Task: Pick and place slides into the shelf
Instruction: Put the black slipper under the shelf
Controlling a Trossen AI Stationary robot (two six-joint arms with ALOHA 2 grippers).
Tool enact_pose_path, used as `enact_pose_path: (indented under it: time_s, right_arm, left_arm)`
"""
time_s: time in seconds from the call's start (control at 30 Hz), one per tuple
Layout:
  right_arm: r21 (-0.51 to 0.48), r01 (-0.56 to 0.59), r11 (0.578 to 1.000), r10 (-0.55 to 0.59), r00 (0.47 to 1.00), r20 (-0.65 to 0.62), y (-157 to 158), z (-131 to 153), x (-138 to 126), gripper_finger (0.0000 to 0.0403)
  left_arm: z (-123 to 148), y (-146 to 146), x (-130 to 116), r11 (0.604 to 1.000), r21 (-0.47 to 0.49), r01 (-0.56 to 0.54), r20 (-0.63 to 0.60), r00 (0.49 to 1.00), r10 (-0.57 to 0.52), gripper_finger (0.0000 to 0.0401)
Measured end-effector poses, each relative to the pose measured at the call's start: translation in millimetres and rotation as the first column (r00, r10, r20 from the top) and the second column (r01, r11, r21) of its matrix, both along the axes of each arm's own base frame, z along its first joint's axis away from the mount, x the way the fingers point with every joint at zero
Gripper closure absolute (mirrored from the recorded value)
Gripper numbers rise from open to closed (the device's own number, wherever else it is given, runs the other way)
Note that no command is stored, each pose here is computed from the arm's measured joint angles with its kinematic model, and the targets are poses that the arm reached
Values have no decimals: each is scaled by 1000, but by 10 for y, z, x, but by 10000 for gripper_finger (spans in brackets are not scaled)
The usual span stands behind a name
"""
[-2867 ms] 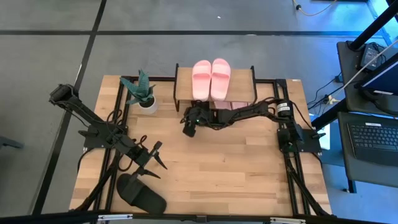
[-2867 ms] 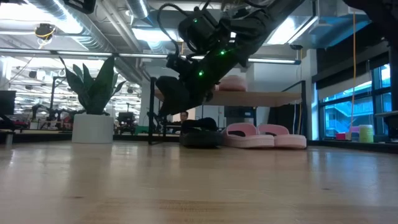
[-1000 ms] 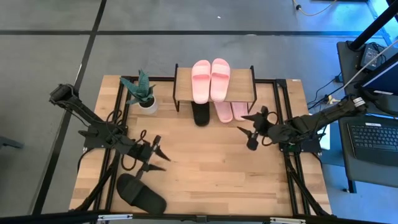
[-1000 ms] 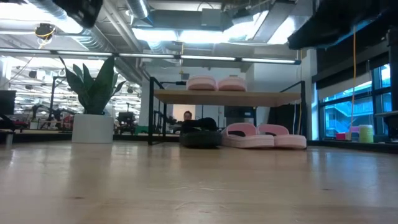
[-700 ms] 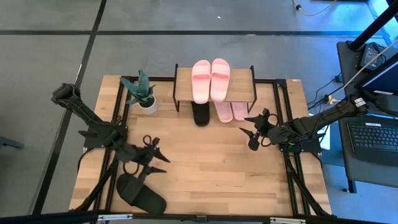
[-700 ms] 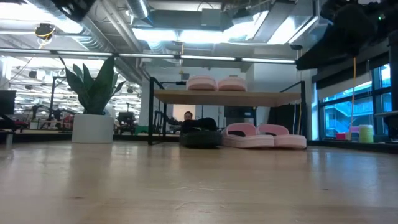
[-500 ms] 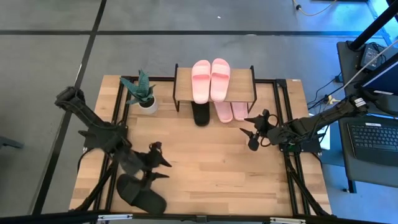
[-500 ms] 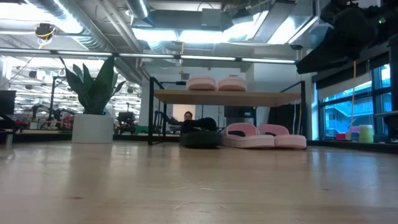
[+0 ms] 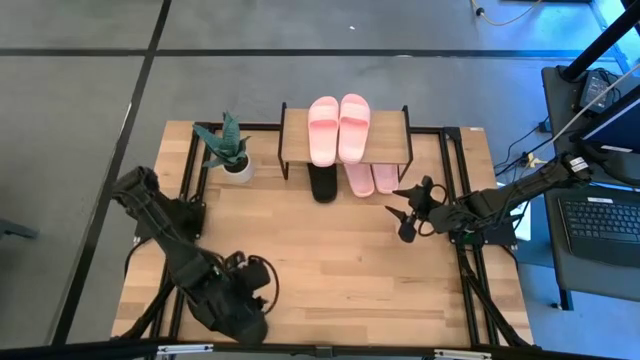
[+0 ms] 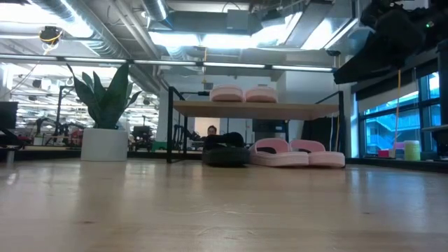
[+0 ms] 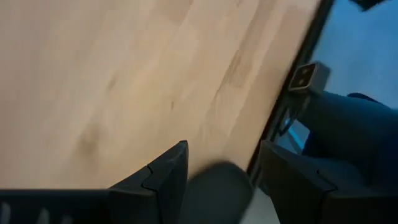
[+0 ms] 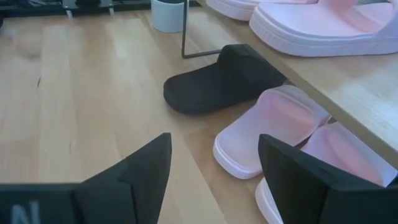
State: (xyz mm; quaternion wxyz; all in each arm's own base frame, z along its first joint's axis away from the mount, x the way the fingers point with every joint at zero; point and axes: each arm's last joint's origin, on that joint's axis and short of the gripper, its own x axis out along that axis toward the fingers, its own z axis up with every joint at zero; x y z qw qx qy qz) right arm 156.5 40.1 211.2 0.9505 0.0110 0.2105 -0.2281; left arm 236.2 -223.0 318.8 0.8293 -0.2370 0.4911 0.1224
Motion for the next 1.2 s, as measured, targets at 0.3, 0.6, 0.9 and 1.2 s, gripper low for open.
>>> enact_pose_path:
  time_s: [0.3,0.6,0.9,1.2]
  right_arm:
    - [5,16,1000,-16,999,-46,24,-95,61,161]
    - [25,62,998,-58,990,-128,64,-292,162,161]
    - [29,78,997,-73,985,-154,87,-385,222,161]
    - [28,47,999,-44,996,-81,109,-311,278,161]
  left_arm:
    - [-205,-222,37,917,7,-399,-462,812,357,212]
    - [-561,-354,202,849,132,-512,-692,566,449,212]
    - [-716,-344,285,828,183,-530,-744,476,469,212]
    - [-848,-324,246,822,223,-524,-771,421,478,212]
